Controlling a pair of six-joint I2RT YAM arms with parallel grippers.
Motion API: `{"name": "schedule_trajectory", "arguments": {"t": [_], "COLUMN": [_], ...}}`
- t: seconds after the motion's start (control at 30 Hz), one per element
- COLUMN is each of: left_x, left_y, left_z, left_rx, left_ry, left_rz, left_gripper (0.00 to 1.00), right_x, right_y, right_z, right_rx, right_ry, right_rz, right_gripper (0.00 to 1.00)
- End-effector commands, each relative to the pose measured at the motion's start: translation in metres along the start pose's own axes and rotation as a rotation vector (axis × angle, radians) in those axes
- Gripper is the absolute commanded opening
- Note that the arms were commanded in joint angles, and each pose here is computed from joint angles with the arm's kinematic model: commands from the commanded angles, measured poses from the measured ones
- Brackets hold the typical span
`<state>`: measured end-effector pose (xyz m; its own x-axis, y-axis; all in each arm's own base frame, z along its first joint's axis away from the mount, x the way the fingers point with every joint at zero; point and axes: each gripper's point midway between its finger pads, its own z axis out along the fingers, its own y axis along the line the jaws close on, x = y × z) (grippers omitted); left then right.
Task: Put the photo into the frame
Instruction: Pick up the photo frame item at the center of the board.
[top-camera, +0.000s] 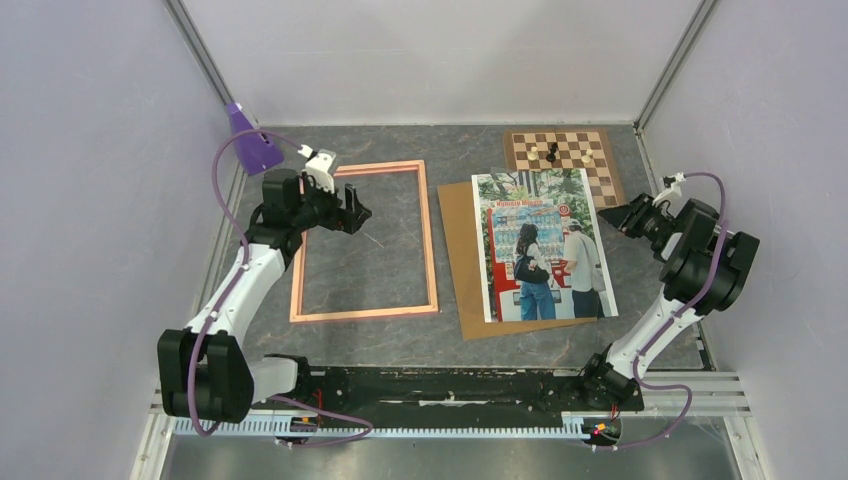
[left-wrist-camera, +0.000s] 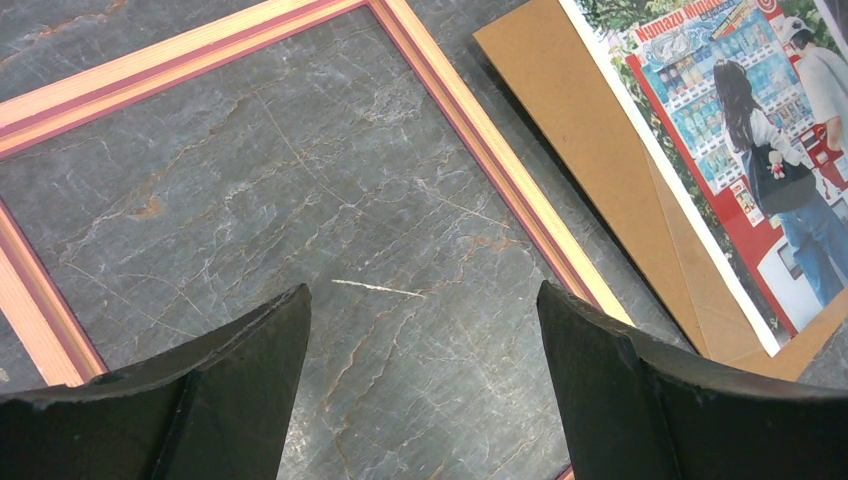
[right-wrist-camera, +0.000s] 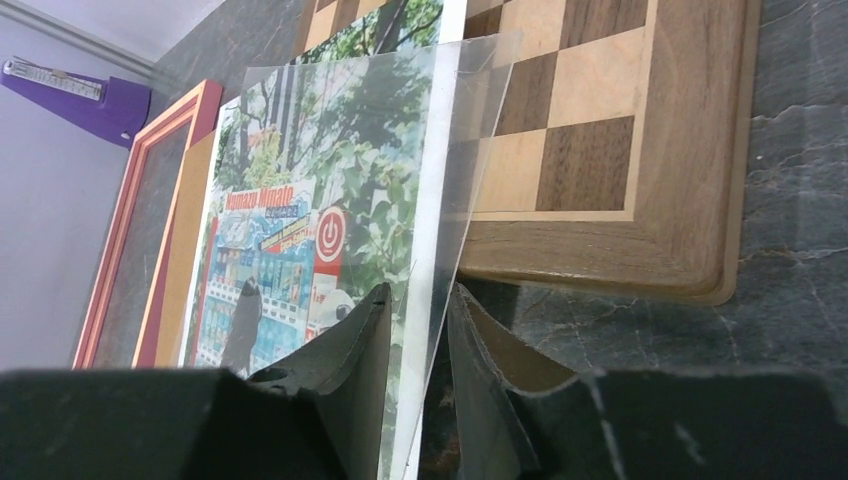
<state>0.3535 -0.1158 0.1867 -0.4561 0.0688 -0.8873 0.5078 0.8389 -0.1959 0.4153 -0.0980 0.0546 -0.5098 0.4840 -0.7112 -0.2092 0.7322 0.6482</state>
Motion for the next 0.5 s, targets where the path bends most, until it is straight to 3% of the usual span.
{"name": "schedule_trajectory", "arguments": {"t": [0.0, 0.13, 0.47], "left_x": [-0.016, -0.016, -0.007], "left_y": [0.001, 0.001, 0.001], "left_z": [0.000, 0.001, 0.013], "left_rx": [-0.016, -0.018, -0.019], "left_ry": [-0.029, -0.026, -0.007], "left_rz": [0.075, 0.084, 0.102], "left_gripper": [0.90, 0.90, 0.90], "right_x": [-0.017, -0.012, -0.019], "right_y": [0.018, 0.018, 0.026], "right_z": [-0.005, -0.004, -0.005], "right_rx": [-0.058, -0.069, -0.097], "right_ry": [-0.040, -0.036, -0.052], "right_rz": [-0.063, -0.050, -0.054], "right_gripper": [0.30, 0.28, 0.10]}}
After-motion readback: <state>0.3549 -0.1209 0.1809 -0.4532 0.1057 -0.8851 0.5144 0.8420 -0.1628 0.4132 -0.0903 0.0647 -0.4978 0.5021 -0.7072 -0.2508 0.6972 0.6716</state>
